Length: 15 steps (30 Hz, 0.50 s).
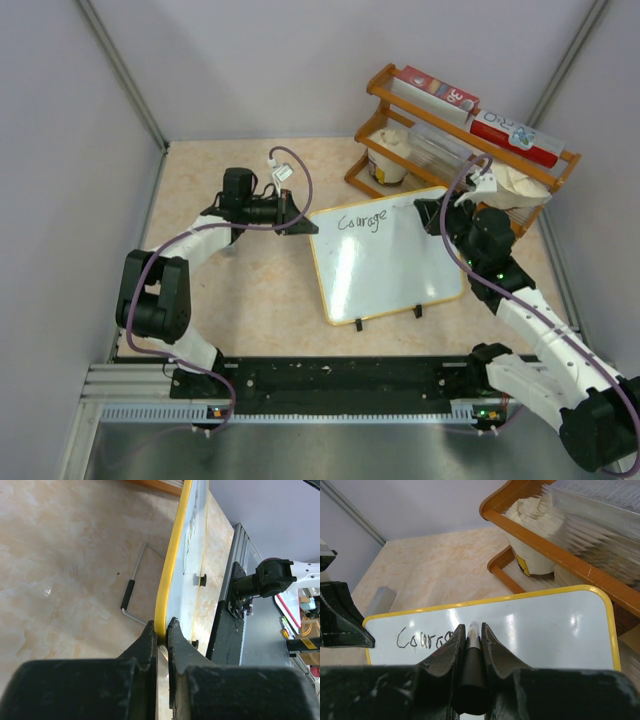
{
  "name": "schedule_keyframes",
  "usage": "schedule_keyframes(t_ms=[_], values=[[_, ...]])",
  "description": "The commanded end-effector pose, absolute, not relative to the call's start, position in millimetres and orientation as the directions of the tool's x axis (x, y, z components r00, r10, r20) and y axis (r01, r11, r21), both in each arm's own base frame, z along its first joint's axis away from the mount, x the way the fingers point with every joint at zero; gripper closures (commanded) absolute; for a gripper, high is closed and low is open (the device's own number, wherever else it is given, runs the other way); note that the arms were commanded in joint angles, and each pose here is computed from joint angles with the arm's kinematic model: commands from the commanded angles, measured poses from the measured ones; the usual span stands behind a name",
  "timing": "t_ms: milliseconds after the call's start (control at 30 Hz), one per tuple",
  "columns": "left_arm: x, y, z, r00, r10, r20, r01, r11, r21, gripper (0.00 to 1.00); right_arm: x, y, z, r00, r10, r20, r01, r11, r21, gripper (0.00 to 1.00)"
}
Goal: Write a sentence on the whiteboard
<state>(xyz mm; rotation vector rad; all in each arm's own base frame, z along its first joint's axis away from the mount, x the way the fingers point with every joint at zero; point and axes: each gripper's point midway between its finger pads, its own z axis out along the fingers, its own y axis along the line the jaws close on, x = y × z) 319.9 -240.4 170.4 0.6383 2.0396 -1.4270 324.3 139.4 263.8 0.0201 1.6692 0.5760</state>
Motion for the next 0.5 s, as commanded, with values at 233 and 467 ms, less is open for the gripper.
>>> schedule_keyframes(t_ms=[233,467], values=[[314.0,-242.7,133.5,-0.657,0.163,-0.736,0.731,0.373,-0.571,1.00,332.3,130.9,275.6,-0.152,0.343,-0.927,-0.277,0.886,0.373,1.00],[313.6,-243.7,133.2,-0.659,0.164,-0.734,0.731,0.369,-0.574,1.00,334.2,131.0,266.3,-0.175,0.335,-0.926,-0.264,0.890,0.372,1.00]])
